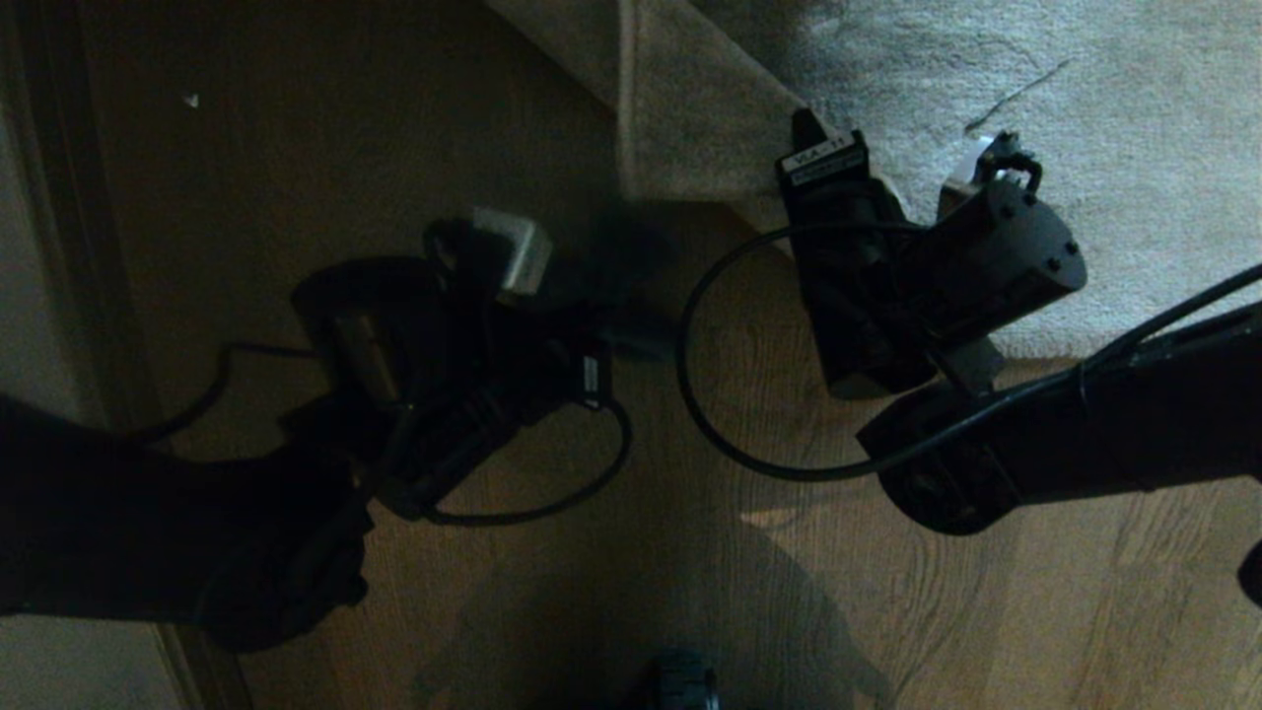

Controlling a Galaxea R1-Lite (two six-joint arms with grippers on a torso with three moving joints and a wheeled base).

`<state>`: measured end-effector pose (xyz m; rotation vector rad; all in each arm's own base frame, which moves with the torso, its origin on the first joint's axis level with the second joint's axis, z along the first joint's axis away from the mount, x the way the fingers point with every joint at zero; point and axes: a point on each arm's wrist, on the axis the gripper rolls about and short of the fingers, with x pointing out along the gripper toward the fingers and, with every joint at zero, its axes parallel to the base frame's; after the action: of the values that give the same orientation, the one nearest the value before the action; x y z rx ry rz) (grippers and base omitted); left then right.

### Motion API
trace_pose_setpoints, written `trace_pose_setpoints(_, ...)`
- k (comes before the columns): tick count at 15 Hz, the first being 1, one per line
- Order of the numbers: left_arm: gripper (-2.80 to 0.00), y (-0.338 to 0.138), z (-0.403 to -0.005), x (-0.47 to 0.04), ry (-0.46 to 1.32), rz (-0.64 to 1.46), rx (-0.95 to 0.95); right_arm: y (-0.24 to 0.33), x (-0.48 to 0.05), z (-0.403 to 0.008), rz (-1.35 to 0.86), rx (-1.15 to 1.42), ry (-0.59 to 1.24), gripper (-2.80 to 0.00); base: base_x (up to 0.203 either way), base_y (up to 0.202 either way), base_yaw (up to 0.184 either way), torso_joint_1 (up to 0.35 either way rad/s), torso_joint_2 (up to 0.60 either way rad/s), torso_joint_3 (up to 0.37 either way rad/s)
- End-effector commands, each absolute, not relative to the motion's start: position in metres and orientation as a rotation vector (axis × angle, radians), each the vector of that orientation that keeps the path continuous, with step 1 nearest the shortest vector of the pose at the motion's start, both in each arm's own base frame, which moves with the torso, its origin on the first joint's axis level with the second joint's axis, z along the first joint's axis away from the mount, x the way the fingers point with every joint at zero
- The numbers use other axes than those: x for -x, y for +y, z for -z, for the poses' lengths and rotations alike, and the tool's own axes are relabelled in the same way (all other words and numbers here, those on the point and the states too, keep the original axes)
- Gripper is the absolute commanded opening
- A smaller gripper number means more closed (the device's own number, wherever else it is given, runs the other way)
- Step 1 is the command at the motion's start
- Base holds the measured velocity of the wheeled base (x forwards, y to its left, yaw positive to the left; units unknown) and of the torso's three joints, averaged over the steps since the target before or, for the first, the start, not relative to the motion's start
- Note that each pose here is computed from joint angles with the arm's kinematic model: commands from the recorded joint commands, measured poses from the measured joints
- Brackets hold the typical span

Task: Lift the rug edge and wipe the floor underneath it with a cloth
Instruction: Wipe the floor under the carpet with a rag

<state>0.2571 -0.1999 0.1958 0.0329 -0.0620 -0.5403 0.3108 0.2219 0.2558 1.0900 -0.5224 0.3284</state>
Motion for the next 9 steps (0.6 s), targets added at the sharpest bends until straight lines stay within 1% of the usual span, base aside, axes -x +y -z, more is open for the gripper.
trace_pose_setpoints(1,-2.80,-0.206,-0.174,-0.260,-0.004,0.551,-0.060,0.221,-0.310,-0.256,-0.331,-1.104,-0.537,-2.80,0.000,0.000,0.000,0.000,0.00,0.000)
trace_pose_setpoints(3,-2.80,-0.212,-0.161,-0.267,0.025,0.549,-0.074,0.221,-0.310,-0.254,-0.329,-1.100,-0.532,-2.80,0.000,0.000,0.000,0.000,0.00,0.000)
trace_pose_setpoints(5,-2.80,-0.219,-0.156,-0.281,0.022,0.537,-0.072,0.221,-0.310,-0.254,-0.329,-1.100,-0.532,-2.80,0.000,0.000,0.000,0.000,0.00,0.000)
trace_pose_setpoints(9,-2.80,-0.230,-0.177,-0.311,-0.092,0.501,-0.023,0.221,-0.310,-0.254,-0.328,-1.099,-0.532,-2.80,0.000,0.000,0.000,0.000,0.00,0.000)
